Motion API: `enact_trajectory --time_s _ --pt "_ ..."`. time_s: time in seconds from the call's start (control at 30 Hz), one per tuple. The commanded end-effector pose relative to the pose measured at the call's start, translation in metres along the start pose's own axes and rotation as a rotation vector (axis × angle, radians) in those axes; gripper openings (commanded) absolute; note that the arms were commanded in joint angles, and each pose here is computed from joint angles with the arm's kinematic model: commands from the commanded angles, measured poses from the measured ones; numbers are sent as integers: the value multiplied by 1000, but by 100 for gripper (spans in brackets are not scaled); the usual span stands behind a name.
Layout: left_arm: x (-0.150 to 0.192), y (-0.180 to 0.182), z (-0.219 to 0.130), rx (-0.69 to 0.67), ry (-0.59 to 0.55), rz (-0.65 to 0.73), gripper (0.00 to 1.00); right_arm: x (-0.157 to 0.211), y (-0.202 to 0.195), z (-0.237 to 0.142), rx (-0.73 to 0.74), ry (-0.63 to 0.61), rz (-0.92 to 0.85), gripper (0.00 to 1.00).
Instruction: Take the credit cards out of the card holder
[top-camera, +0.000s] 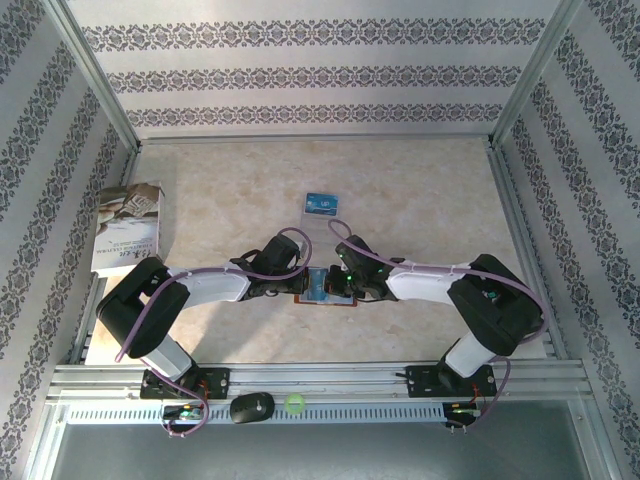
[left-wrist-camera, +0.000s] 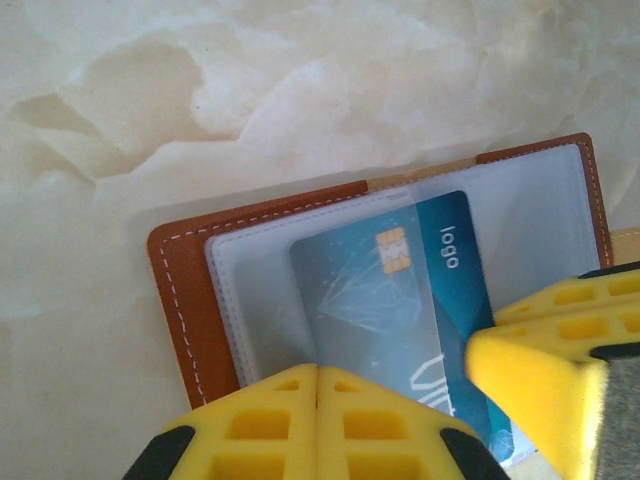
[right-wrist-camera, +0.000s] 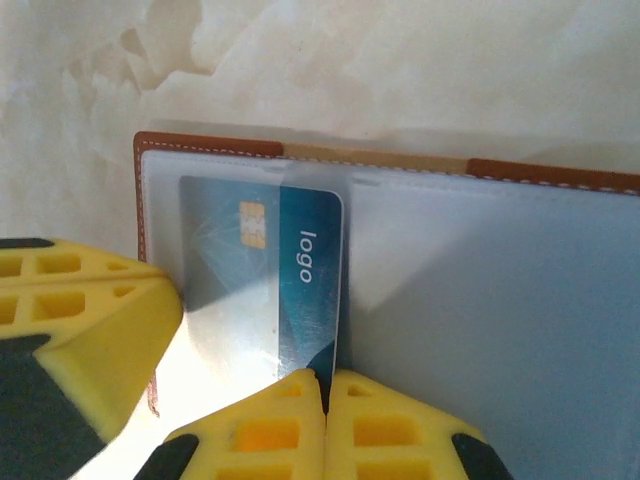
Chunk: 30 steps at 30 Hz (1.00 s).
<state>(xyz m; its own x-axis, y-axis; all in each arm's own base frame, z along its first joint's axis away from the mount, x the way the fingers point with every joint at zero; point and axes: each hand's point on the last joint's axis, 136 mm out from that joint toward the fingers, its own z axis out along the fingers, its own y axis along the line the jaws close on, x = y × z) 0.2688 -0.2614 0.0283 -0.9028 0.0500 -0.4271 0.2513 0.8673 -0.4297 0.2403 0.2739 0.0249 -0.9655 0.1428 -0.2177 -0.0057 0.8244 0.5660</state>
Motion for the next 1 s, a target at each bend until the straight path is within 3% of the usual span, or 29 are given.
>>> enact_trajectory --time_s 0.0,0.17,0.27,0.5,0.7,0.77,0.8,0.97 --pt "37 23 3 -77 115 -10 7 2 -32 -8 93 -31 42 0" --pt "32 22 1 -68 101 -18 10 0 -41 -26 110 -64 32 0" --pt "23 14 -3 -39 80 -16 17 -6 -31 -38 90 -72 -47 0" --pt "-19 -21 -45 78 -48 3 49 -33 13 -81 79 -84 -372 0" --pt "-40 -17 -82 97 -132 -26 72 -58 44 -102 87 -109 -612 0" --pt "-42 -8 -90 96 -151 -56 94 -73 50 -105 124 -138 -674 0" --pt "-42 -2 -93 94 -158 -75 100 -82 54 -107 146 -151 -717 0" --pt "-37 19 -106 67 -173 -127 100 -122 67 -105 224 -162 -927 0"
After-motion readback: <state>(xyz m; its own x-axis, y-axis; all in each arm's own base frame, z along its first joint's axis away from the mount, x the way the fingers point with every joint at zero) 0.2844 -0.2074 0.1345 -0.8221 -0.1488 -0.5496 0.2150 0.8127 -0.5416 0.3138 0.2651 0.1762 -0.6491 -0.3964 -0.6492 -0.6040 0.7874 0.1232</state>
